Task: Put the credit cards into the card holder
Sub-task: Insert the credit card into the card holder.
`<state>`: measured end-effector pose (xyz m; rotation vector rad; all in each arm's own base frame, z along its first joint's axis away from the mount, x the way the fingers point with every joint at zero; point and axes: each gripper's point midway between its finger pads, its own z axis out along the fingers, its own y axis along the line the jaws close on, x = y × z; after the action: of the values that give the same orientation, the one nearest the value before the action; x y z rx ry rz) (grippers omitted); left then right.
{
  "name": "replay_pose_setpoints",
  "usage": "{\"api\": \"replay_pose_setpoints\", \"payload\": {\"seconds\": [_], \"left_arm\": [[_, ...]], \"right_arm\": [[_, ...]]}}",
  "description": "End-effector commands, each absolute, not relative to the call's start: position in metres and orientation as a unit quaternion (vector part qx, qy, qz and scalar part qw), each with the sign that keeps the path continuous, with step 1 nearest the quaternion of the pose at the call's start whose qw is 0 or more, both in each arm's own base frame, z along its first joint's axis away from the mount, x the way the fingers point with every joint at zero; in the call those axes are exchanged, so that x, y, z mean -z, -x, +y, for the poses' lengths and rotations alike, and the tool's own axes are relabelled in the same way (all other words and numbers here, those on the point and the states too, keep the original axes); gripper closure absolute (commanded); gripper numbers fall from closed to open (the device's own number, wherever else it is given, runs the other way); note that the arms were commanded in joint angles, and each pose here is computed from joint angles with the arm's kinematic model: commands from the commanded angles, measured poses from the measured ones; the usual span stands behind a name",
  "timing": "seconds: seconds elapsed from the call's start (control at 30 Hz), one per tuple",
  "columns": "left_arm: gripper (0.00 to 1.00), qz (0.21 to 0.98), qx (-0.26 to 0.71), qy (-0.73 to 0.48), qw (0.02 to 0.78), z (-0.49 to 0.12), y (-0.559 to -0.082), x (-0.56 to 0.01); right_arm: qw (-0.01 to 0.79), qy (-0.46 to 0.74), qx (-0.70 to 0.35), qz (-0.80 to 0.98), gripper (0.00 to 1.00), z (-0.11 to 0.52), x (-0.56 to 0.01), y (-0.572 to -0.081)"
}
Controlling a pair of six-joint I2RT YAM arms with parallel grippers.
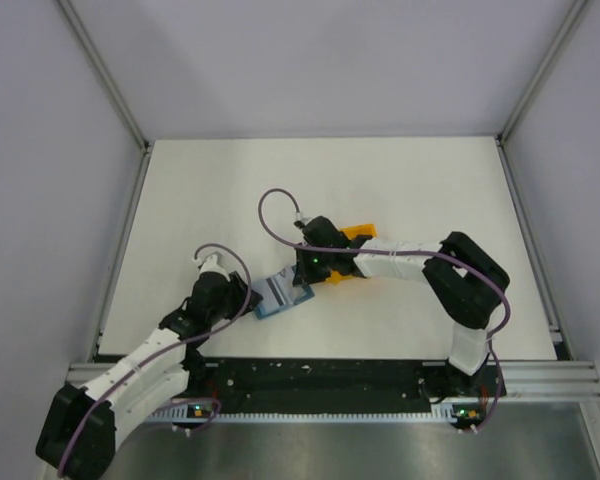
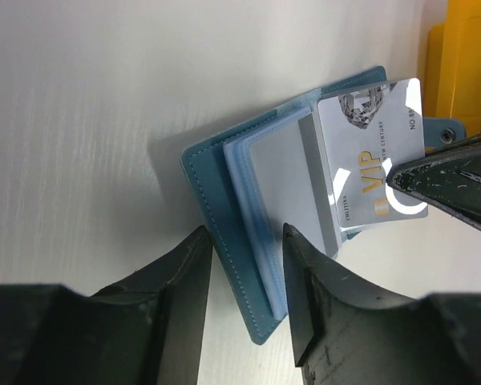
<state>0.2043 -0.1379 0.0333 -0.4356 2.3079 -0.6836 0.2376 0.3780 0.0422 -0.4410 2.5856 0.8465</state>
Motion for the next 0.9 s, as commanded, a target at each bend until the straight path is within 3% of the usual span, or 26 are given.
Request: {"api": "replay_pose_setpoints", "payload": {"seconds": [0.0,0.13,0.43,0.87], "left_arm": [[0.58,0.864,0.311,0.152,0.365,-0.15,-0.209,-0.052],[0.62,0.852,0.328,0.148,0.38,-0.154,-0.212,-0.06],[0.59,0.841,0.341,0.142,0.394,-0.155,-0.213,-0.068],[0.83,0.842,0.34,0.14,0.394,-0.156,-0.214,-0.067]], "right_arm": [[0.168,0.156,-0.273,0.934,1.0,0.366,-0.019,-0.231],[0.167,0.157,-0.274,0.934,1.0,0.367,-0.019,-0.231],[0.167,0.157,-0.274,0.934,1.0,0.367,-0.019,-0.232],[0.166,0.16,-0.274,0.934,1.0,0.368,-0.02,-0.232]]}}
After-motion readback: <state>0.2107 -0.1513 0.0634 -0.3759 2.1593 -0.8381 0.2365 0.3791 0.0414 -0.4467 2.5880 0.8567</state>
